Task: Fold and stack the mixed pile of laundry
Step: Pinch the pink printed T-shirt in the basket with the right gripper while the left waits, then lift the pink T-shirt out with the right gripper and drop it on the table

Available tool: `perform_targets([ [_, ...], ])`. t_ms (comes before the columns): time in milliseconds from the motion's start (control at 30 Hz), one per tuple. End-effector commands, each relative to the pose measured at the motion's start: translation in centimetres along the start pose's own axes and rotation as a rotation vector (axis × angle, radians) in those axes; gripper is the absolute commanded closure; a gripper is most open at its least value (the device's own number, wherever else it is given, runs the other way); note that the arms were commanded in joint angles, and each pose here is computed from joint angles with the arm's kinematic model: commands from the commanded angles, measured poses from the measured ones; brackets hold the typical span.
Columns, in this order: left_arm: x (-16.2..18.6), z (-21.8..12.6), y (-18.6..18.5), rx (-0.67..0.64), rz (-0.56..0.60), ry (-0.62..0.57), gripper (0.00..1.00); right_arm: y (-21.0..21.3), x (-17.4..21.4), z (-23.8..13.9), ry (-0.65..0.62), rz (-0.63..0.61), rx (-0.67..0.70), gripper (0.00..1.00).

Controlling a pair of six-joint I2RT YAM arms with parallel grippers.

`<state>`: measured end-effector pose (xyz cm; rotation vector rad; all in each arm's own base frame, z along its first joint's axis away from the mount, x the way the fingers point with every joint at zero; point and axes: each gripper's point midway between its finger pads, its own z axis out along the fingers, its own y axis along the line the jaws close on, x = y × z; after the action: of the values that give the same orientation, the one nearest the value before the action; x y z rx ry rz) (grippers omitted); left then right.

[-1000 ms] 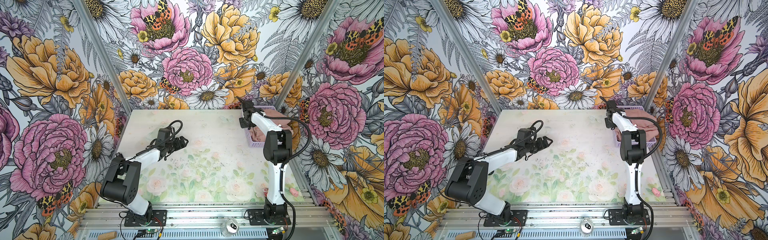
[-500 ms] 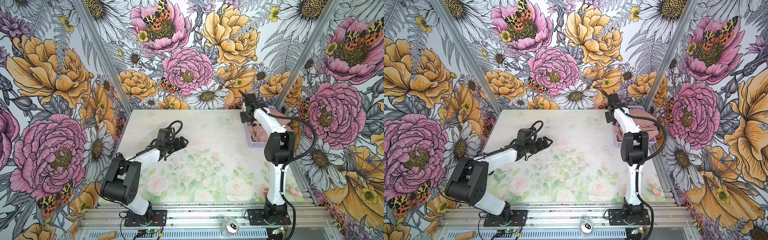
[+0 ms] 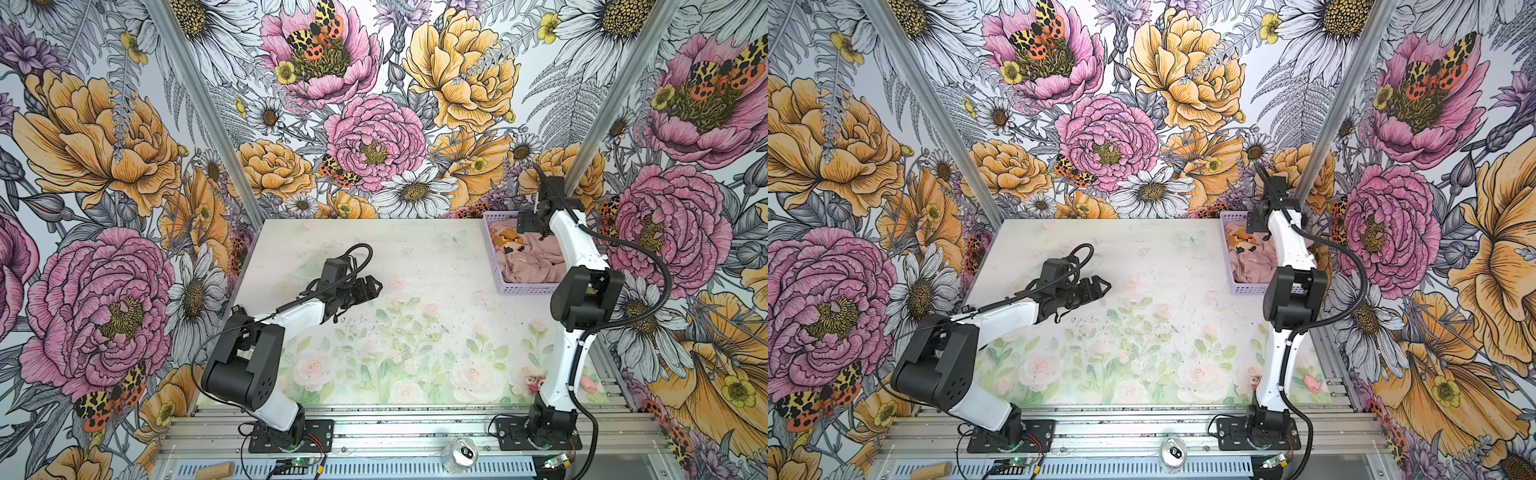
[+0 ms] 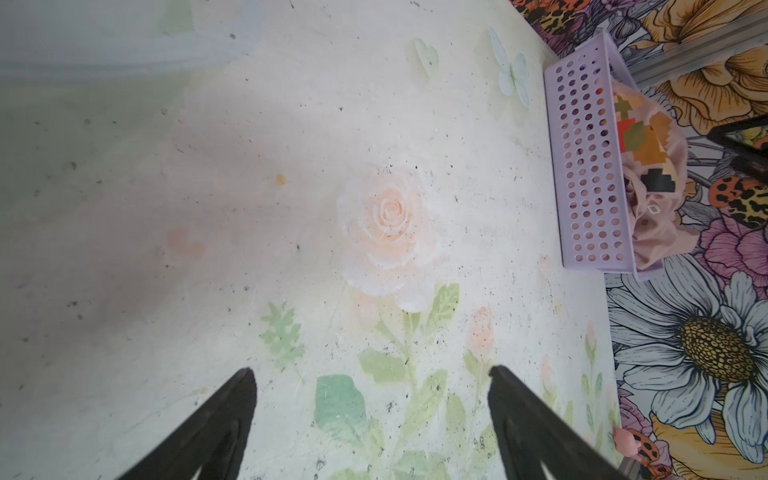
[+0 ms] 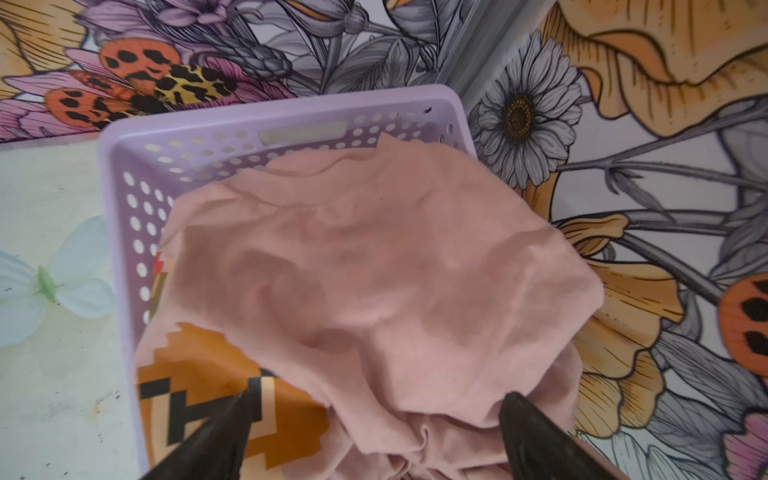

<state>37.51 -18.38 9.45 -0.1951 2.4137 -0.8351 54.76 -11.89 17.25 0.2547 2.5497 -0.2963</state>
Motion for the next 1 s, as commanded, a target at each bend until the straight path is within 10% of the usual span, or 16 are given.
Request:
perform_targets([
  [0, 0.2, 0.4, 0.5, -0.021, 0.02, -0.005, 0.11, 1.6, 1.2, 3.1, 0.06, 0.025, -0.08, 0.14],
  [300, 0.0, 0.1, 0.5, -0.024, 0.022, -0.017, 0.11, 2.3, -1.4, 0.2, -0.013, 0.124, -0.181, 0.98],
  [567, -0.6, -0.3, 0.1, -0.016, 0.031, -0.035, 0.11, 2.2, -4.6, -8.6, -0.169, 0.148, -0.238, 1.0],
  [967, -1.9, -2.8, -0.8, -0.026, 0.074, -0.102, 0.11, 4.7, -8.7, -31.7, -0.6, 0.077, -0.451, 1.0],
])
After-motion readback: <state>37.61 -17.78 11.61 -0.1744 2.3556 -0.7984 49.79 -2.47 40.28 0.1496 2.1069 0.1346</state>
